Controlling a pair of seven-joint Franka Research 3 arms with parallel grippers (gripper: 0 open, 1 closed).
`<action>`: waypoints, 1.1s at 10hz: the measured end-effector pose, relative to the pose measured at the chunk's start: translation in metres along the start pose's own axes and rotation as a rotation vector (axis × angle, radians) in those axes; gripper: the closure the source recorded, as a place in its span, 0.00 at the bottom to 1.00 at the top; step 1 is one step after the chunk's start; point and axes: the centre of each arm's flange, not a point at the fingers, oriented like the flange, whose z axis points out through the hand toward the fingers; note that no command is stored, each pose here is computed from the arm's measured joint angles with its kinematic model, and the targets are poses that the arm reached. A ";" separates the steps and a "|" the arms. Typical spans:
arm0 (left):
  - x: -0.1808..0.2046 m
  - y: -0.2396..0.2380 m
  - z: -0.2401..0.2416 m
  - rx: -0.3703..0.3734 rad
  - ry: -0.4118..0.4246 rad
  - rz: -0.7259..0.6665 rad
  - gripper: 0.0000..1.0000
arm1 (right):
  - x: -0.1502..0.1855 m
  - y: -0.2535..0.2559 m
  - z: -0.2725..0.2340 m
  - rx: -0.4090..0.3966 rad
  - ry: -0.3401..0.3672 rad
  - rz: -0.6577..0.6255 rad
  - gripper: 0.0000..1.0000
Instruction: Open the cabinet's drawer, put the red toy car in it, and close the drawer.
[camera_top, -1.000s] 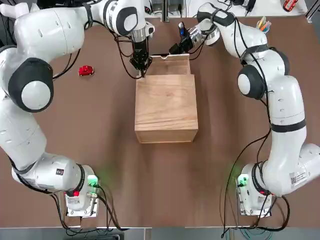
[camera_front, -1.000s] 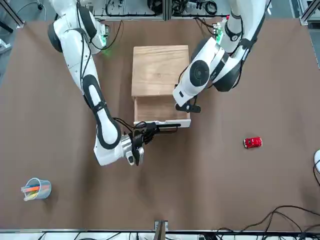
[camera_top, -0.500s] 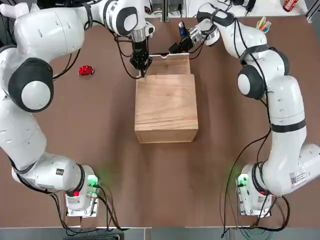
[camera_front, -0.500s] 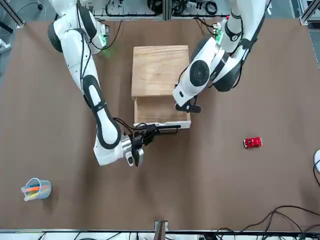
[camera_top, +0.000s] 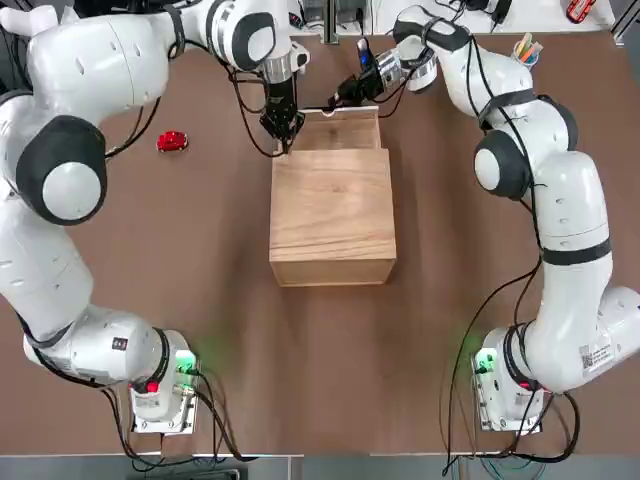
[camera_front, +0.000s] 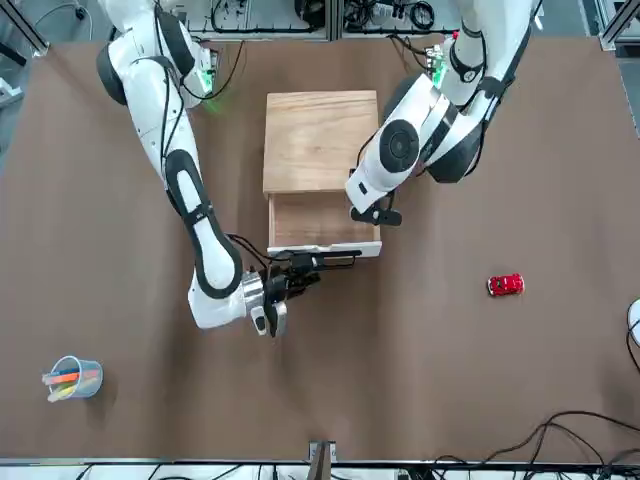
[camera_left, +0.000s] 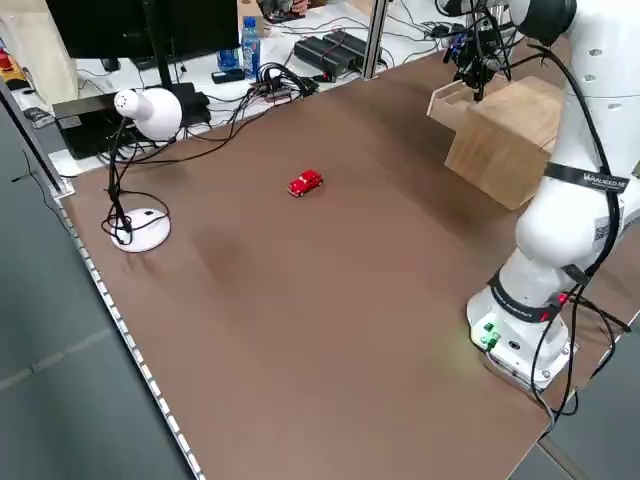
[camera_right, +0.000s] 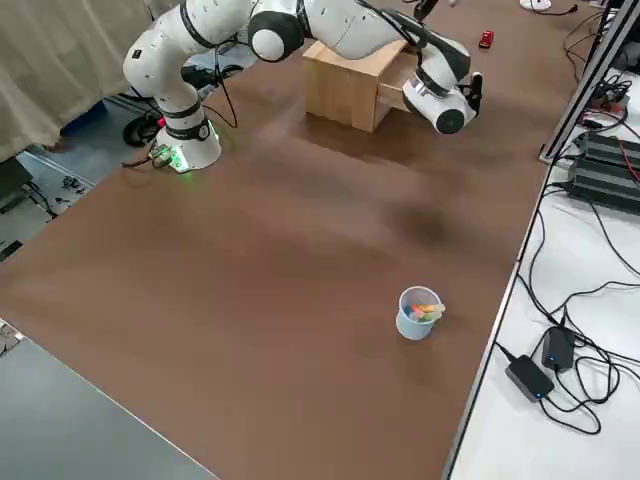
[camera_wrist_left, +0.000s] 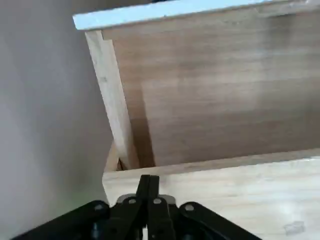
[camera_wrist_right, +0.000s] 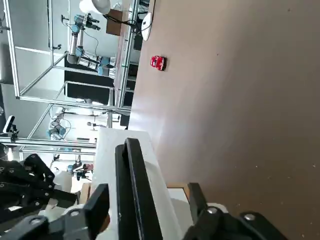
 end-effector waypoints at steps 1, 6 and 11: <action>0.001 -0.004 -0.014 -0.008 0.025 -0.008 0.96 | 0.000 -0.001 0.000 0.006 0.005 0.002 0.09; 0.015 -0.103 -0.116 0.089 0.180 -0.069 0.24 | 0.012 -0.007 -0.030 -0.023 0.034 0.006 0.00; 0.055 -0.262 -0.122 0.019 0.225 -0.448 0.00 | 0.014 -0.030 -0.153 -0.199 -0.054 0.148 0.00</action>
